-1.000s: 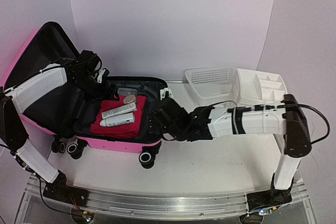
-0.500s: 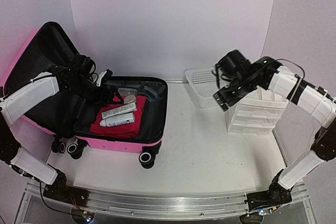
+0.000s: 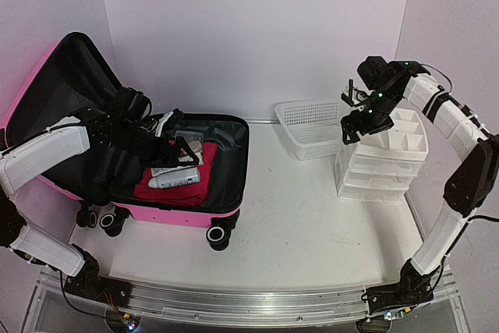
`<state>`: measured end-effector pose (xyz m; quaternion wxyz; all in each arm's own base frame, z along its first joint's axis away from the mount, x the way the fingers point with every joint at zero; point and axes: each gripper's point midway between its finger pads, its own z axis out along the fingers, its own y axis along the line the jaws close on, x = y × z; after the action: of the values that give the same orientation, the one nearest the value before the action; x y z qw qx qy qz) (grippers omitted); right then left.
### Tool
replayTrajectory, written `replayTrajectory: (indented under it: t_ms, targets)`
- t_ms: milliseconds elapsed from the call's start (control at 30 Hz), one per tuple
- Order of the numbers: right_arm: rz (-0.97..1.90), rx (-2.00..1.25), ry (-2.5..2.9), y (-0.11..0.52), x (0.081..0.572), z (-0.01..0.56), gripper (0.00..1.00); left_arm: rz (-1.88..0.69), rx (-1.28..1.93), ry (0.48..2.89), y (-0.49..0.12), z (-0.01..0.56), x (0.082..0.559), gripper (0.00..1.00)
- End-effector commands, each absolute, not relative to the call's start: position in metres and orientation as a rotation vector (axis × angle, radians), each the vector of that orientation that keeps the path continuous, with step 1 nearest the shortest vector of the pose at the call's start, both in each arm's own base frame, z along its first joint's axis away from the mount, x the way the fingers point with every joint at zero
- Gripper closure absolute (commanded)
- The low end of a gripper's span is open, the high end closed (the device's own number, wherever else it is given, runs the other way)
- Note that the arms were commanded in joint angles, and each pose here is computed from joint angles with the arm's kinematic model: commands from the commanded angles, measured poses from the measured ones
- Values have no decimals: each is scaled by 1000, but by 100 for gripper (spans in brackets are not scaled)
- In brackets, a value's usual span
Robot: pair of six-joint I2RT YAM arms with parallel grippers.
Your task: Open, take out, and arrange the luggage
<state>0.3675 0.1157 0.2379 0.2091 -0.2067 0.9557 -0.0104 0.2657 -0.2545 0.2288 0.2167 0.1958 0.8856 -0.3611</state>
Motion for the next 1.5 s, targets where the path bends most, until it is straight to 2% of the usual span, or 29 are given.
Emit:
replayTrajectory:
  t_ms: [0, 100, 167, 367, 567, 633, 833, 1200, 1300, 1467]
  targets:
    - [-51, -446, 2675, 110, 383, 242, 13, -1060, 573, 2374, -268, 246, 256, 8]
    - [-102, -243, 2690, 100, 388, 240, 27, -1059, 561, 2383, -269, 242, 254, 8]
    - [-113, -128, 2695, 97, 391, 237, 41, -1060, 549, 2385, -269, 240, 255, 9]
    - [-169, 35, 2695, 91, 390, 229, 67, -1068, 536, 2369, -270, 247, 255, 9]
    - [-137, 125, 2685, 107, 379, 224, 73, -1074, 499, 2382, -273, 243, 254, 9]
    - [-92, 181, 2685, 114, 376, 224, 84, -1093, 491, 2378, -276, 241, 254, 9]
    - [-10, 250, 2620, 138, 367, 235, 89, -1115, 505, 2382, -283, 238, 252, 10]
    - [14, 416, 2539, 179, 337, 229, 91, -1130, 524, 2382, -292, 235, 254, 10]
    - [88, 439, 2536, 196, 340, 228, 88, -1142, 536, 2380, -296, 236, 253, 10]
    - [192, 332, 2531, 225, 349, 245, 75, -1150, 543, 2367, -297, 241, 252, 10]
